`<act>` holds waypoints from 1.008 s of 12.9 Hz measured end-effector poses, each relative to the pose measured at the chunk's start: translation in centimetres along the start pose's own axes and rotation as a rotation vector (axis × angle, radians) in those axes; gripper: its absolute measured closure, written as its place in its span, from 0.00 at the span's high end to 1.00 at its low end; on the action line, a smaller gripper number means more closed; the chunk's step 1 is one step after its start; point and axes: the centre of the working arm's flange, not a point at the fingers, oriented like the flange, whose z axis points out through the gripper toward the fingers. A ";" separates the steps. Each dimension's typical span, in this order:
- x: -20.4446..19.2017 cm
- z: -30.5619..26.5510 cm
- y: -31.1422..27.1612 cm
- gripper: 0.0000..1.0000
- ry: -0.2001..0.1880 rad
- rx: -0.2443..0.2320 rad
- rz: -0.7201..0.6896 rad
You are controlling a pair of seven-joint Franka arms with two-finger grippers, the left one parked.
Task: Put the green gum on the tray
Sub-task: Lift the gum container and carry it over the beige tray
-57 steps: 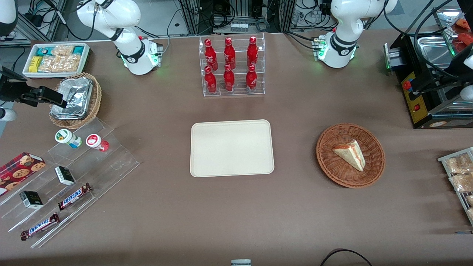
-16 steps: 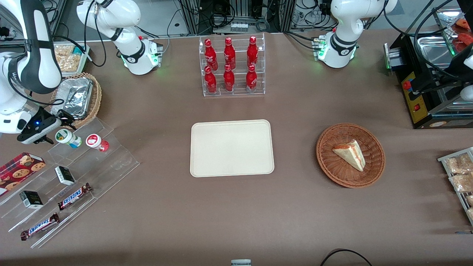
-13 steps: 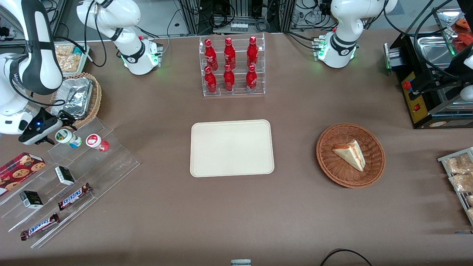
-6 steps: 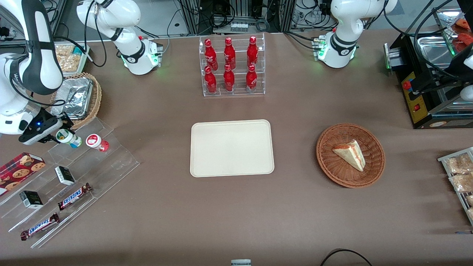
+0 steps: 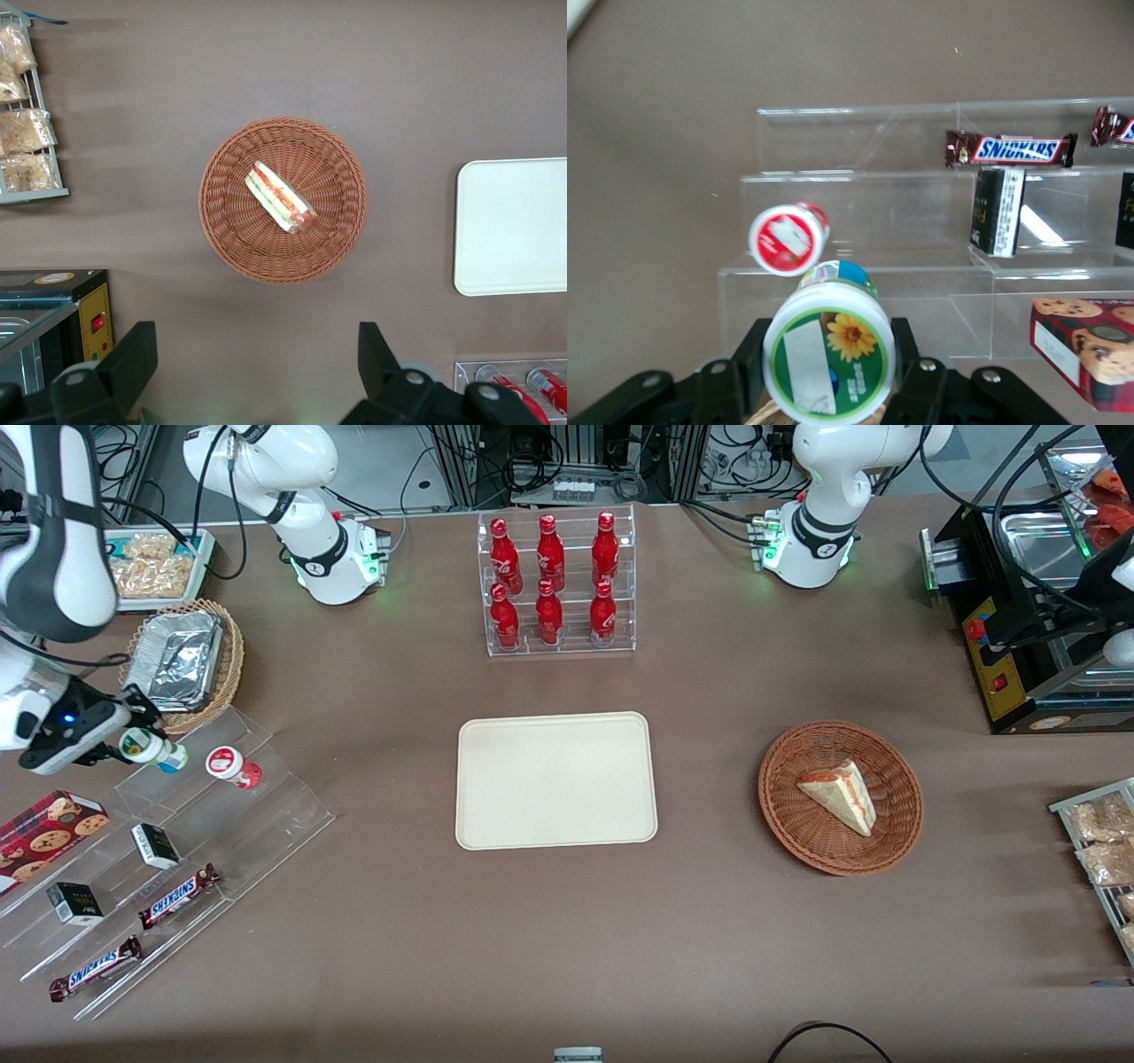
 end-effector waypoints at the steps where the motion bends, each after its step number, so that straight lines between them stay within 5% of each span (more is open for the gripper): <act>1: 1.4 -1.8 -0.8 0.59 -0.006 0.011 0.005; 7: 14.6 -8.5 -13.3 0.59 -0.027 0.023 0.132; 13: 27.8 -3.9 -30.9 0.59 -0.080 -0.028 0.385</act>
